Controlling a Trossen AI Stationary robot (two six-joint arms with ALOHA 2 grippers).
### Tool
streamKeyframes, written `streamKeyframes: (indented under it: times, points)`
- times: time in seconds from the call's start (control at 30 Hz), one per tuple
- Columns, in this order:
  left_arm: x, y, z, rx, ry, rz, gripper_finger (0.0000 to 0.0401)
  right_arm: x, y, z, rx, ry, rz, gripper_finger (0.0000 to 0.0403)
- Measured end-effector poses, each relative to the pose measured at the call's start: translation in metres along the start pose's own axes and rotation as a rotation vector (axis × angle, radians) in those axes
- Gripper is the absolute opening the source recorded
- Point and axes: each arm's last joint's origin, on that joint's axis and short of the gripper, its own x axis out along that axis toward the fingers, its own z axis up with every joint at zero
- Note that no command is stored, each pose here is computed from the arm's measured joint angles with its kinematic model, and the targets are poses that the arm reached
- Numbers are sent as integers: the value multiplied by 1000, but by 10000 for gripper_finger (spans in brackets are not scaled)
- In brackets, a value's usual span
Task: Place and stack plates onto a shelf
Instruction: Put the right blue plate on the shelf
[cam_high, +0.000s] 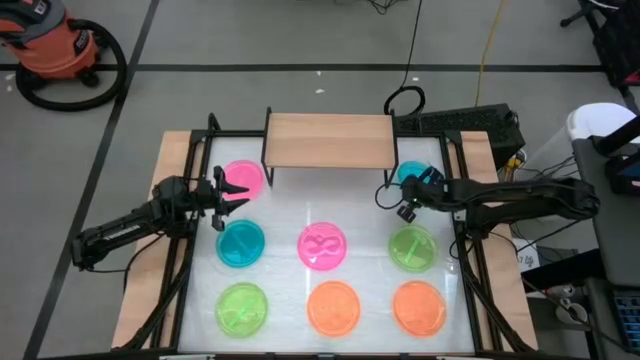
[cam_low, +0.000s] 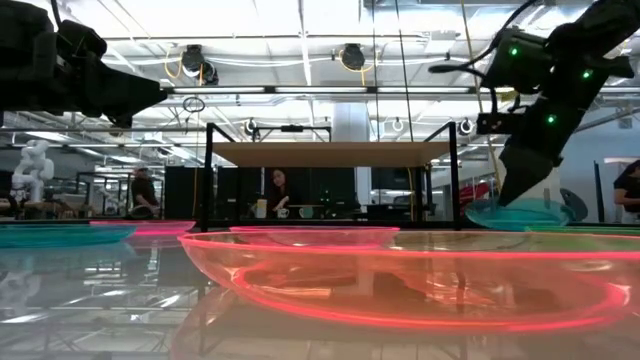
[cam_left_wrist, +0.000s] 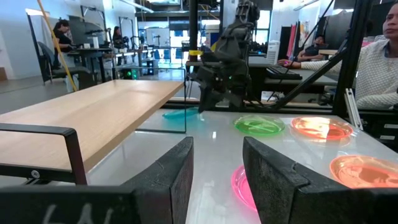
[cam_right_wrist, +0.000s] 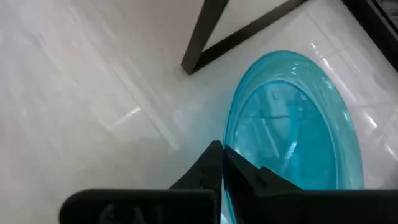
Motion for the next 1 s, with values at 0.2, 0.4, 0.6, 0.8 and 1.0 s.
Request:
streamKeyframes:
  times: [0.2,0.4,0.6,0.8,1.0]
  points:
    - [0,0,0,0,0,0,145,-11,-7,-1,52,-58,-27,0]
    - [0,0,0,0,0,0,145,-20,-13,1,104,-133,-65,0]
    - [0,0,0,0,-1,0,145,-35,-19,12,104,-230,-132,0]
    - [0,0,0,0,0,0,145,-57,-24,33,92,-321,-147,0]
    - [0,0,0,0,0,0,145,-79,-30,52,81,-393,-150,0]
